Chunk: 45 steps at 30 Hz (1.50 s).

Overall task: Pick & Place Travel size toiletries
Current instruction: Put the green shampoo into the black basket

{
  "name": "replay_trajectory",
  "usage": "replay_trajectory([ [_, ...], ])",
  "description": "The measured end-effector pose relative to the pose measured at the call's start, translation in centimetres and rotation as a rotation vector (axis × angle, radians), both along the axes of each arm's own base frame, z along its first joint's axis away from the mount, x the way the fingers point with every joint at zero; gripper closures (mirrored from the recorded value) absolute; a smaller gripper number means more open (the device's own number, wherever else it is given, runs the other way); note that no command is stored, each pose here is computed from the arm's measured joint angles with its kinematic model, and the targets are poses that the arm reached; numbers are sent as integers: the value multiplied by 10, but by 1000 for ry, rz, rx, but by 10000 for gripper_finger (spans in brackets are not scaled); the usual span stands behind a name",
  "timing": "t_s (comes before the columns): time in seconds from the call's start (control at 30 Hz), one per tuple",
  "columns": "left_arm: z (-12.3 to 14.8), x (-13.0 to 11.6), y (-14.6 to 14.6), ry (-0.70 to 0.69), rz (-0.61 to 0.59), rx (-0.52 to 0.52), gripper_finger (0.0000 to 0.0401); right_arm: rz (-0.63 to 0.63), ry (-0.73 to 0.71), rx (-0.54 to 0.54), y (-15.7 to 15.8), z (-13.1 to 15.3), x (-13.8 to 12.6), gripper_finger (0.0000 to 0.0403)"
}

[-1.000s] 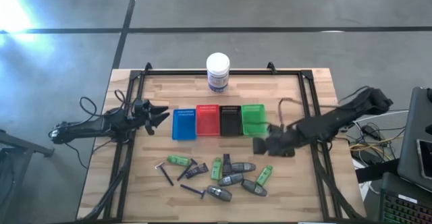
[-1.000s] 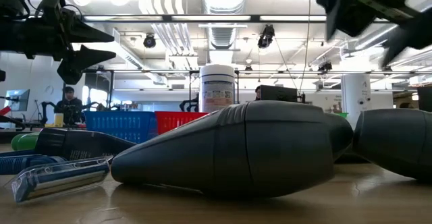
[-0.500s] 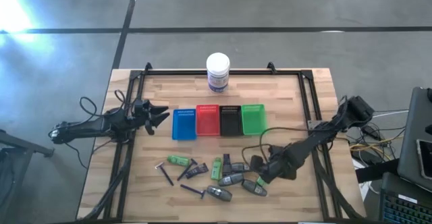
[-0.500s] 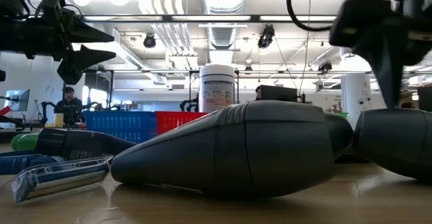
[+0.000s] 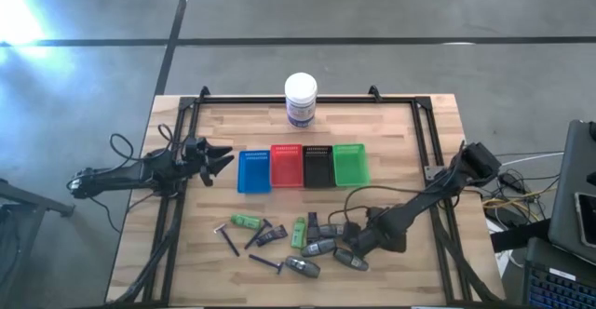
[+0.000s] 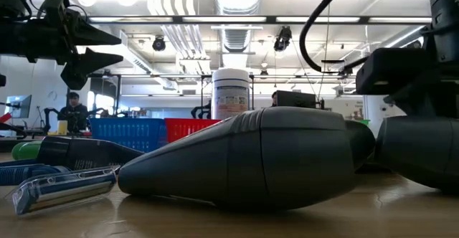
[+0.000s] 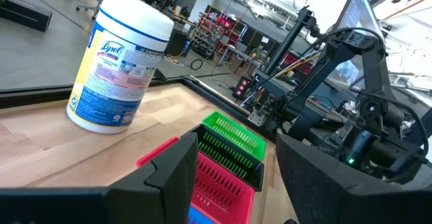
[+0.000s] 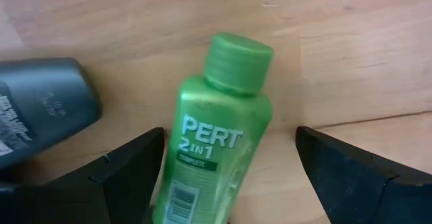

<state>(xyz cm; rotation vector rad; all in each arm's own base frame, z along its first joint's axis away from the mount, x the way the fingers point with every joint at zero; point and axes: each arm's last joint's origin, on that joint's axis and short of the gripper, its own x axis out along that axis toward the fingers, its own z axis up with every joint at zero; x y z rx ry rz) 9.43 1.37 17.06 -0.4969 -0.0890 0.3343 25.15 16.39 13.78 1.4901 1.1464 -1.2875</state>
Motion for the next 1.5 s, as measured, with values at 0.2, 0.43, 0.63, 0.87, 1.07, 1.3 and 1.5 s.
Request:
replay_trajectory([
  [0.2,0,0,0,0,0,0,194,53,4,0,1,-7,2,111],
  [0.43,0,0,0,0,0,0,194,63,4,-1,1,-7,2,169],
  [0.63,0,0,0,0,0,0,194,143,-15,-2,2,-6,3,248],
  [0.87,0,0,0,0,0,0,194,191,-110,-85,-4,13,5,287],
  [1.07,0,0,0,0,0,0,194,205,-293,-168,-29,55,16,285],
  [1.3,0,0,0,2,0,0,194,327,-450,-334,-95,106,57,289],
  [1.5,0,0,0,2,0,0,194,371,-426,-299,-170,99,73,287],
])
